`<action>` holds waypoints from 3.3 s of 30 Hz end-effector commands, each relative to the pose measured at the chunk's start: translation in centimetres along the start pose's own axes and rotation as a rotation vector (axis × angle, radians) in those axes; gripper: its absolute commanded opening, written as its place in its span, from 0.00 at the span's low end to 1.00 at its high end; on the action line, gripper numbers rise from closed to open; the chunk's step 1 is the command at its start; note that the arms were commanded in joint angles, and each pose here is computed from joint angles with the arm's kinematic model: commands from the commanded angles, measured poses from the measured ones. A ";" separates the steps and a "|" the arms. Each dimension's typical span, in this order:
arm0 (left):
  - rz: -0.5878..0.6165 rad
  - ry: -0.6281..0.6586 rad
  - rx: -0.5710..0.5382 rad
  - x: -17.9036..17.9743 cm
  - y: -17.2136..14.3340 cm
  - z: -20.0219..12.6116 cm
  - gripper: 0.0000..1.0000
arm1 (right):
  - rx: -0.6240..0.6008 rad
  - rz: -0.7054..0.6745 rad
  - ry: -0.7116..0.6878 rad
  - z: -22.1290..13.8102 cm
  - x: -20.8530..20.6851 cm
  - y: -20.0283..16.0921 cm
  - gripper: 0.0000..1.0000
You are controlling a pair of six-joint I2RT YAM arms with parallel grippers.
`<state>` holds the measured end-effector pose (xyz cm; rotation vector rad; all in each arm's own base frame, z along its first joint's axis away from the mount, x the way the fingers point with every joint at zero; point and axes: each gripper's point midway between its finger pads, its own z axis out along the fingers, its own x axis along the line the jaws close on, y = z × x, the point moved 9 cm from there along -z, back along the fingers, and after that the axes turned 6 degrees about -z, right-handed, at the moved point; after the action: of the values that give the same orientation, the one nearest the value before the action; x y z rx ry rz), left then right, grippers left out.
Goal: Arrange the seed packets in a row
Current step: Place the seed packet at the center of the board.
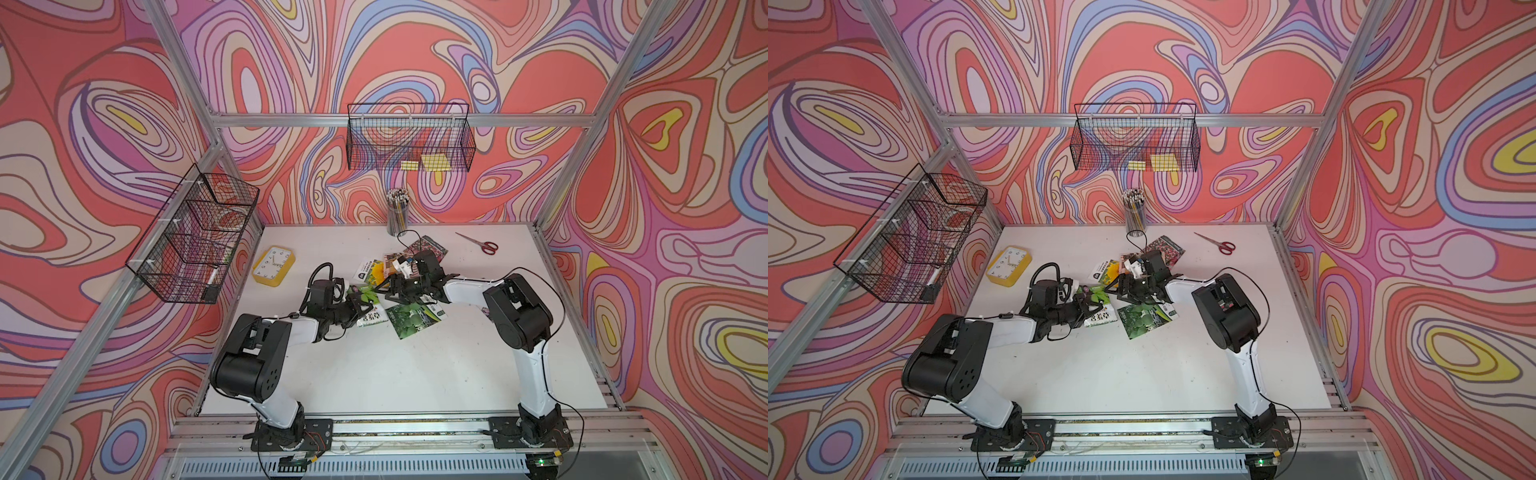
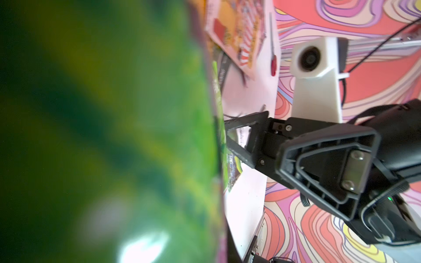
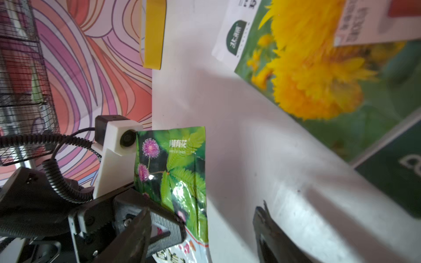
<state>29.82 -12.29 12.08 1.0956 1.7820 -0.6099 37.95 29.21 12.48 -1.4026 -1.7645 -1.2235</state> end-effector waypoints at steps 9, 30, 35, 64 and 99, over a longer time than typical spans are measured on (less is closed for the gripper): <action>0.124 -0.203 0.074 -3.5 -0.5 -0.4 0.00 | -0.009 -0.006 0.246 -2.2 2.9 -1.2 0.65; 0.120 0.515 -0.109 -3.0 -0.3 -4.9 0.72 | -0.065 -0.052 0.047 -2.4 2.3 -2.6 0.00; 0.140 0.687 -0.353 -5.2 -0.5 -10.2 0.86 | -0.067 -0.076 -0.041 1.6 4.3 -3.9 0.00; 0.175 0.640 -0.769 -8.7 -3.0 -18.8 0.99 | -0.089 0.048 -0.146 24.5 10.1 -10.9 0.00; 0.202 0.368 -0.658 -8.3 -2.8 -15.3 0.99 | -0.347 -0.021 -0.409 6.4 8.7 -10.0 0.79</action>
<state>20.48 -3.98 26.86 0.9033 1.9912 0.4328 26.11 41.25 12.91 -1.8764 -1.8907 -1.3016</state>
